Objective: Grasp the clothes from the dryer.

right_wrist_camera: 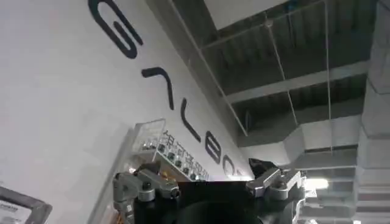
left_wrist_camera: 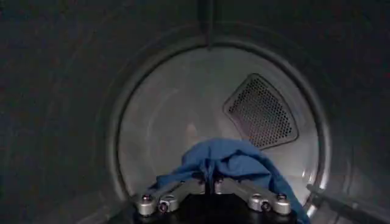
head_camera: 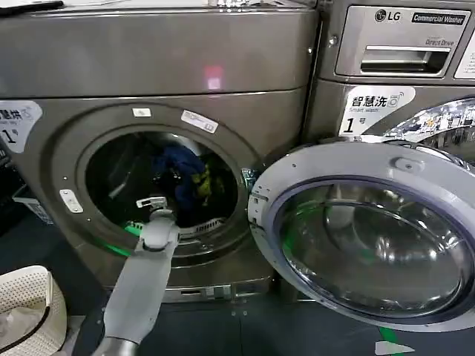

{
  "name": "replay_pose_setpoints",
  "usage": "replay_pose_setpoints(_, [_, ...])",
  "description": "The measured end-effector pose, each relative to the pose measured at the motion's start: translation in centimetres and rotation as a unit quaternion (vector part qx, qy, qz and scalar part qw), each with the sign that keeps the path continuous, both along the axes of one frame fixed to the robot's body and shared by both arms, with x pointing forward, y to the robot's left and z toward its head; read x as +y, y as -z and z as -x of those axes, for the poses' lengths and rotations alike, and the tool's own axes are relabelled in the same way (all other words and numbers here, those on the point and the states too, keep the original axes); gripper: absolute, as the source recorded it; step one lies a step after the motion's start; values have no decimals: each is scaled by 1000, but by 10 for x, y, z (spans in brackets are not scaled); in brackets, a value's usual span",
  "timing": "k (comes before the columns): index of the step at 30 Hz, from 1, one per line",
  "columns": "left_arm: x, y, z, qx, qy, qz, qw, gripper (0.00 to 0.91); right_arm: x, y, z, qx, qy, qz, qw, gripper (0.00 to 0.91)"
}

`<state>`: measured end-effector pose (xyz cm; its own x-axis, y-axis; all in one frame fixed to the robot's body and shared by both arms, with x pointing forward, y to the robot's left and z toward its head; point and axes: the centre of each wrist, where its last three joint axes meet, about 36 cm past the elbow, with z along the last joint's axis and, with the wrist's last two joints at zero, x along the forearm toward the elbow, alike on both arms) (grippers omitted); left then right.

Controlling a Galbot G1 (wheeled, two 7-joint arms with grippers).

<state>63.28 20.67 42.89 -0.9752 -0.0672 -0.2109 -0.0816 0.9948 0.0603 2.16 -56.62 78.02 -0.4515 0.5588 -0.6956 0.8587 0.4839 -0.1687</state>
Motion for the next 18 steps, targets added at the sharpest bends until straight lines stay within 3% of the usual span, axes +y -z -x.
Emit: replay_pose_setpoints(18, [-2, 3, 4, -2, 0, -3, 1000, 0, 1, -2, 4, 3, 1, 5, 1000, 907])
